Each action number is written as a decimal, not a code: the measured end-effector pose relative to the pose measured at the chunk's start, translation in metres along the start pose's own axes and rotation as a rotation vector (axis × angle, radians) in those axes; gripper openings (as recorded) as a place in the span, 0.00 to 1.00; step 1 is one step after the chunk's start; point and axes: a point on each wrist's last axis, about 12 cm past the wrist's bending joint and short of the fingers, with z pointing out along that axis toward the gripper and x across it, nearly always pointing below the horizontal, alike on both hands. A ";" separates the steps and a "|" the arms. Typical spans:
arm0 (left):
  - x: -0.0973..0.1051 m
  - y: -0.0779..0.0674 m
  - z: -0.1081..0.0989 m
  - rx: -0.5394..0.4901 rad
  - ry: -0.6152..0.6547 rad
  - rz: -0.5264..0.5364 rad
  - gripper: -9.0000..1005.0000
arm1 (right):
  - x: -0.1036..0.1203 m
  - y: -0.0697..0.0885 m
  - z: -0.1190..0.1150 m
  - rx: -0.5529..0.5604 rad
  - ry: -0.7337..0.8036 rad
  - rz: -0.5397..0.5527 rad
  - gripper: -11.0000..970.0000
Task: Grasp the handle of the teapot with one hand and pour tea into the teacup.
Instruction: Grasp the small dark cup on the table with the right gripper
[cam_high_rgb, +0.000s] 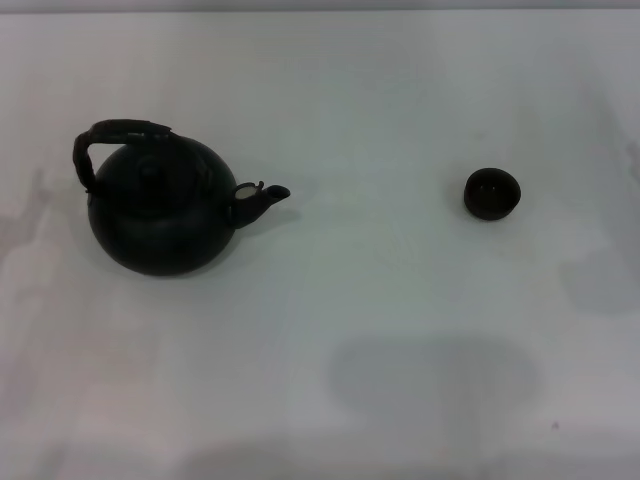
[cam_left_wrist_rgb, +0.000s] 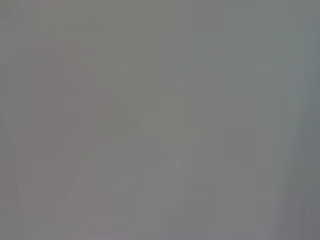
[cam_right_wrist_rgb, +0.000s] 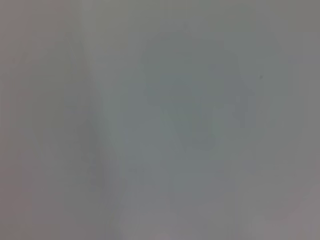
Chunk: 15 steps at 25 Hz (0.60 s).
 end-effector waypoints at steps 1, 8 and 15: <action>0.000 0.000 0.000 0.002 -0.003 -0.001 0.84 | 0.000 0.000 0.000 -0.003 0.001 -0.001 0.86; 0.000 0.001 -0.006 0.000 0.002 -0.002 0.84 | -0.006 0.004 0.006 -0.119 0.041 -0.042 0.86; 0.005 0.000 -0.019 -0.018 0.033 -0.024 0.84 | -0.027 0.007 0.029 -0.325 0.173 -0.113 0.86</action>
